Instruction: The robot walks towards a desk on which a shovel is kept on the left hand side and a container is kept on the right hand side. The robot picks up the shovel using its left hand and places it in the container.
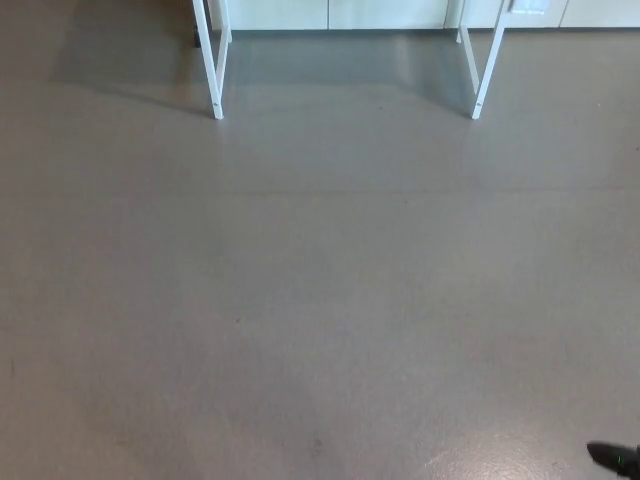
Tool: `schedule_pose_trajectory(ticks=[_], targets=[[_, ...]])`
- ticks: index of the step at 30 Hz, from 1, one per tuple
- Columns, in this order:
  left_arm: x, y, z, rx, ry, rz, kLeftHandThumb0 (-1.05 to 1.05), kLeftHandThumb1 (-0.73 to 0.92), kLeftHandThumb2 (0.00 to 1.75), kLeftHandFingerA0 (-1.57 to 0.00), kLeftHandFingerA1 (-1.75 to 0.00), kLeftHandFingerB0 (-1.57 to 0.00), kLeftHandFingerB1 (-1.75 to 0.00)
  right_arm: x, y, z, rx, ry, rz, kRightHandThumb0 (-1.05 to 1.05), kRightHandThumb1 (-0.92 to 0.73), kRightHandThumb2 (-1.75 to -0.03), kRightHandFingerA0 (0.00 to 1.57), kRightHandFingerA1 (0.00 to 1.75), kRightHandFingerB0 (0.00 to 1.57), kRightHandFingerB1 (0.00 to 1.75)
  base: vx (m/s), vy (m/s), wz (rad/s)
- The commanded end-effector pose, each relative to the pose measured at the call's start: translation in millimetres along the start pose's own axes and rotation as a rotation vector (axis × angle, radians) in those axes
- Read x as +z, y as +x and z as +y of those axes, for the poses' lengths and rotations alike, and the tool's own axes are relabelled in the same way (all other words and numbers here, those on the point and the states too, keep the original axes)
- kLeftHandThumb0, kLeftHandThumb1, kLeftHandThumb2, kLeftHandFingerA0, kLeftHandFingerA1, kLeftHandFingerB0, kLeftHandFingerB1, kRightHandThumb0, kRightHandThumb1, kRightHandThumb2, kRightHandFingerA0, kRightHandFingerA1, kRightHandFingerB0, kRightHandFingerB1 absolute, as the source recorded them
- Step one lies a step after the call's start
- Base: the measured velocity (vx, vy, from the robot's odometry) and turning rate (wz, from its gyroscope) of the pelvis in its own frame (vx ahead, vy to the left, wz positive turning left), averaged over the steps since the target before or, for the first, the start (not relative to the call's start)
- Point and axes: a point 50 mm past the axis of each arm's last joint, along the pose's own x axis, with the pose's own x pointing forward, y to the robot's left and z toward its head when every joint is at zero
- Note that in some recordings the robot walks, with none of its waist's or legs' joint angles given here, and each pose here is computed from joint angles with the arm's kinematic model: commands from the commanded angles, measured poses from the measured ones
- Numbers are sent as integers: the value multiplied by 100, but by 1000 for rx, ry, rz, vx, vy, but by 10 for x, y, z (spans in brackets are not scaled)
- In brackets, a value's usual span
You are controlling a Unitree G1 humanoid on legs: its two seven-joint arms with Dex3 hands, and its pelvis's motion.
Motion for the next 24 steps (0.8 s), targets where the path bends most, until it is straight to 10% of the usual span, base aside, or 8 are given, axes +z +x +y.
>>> schedule_pose_trajectory(ticks=[1, 22, 24], targets=[[175, -113, 99, -57, -71, -179, -16, 52, 56, -44, -39, -38, -33, 182, -103, -109, 15, 31, -123, -9, -56, -56, 52, 53, 38, 45, 0, 0, 0], [178, -188, 86, -69, 20, -189, -18, 47, 54, -45, -38, -36, -33, 170, -128, -97, 32, 11, -114, -10, -55, -55, 53, 54, 39, 45, 0, 11, 8], [170, -186, 84, -70, 15, -188, -20, 46, 54, -46, -38, -36, -33, 171, -131, -96, 36, 17, -112, -9, -36, -85, 45, 65, 30, 57, -27, 52, -4]])
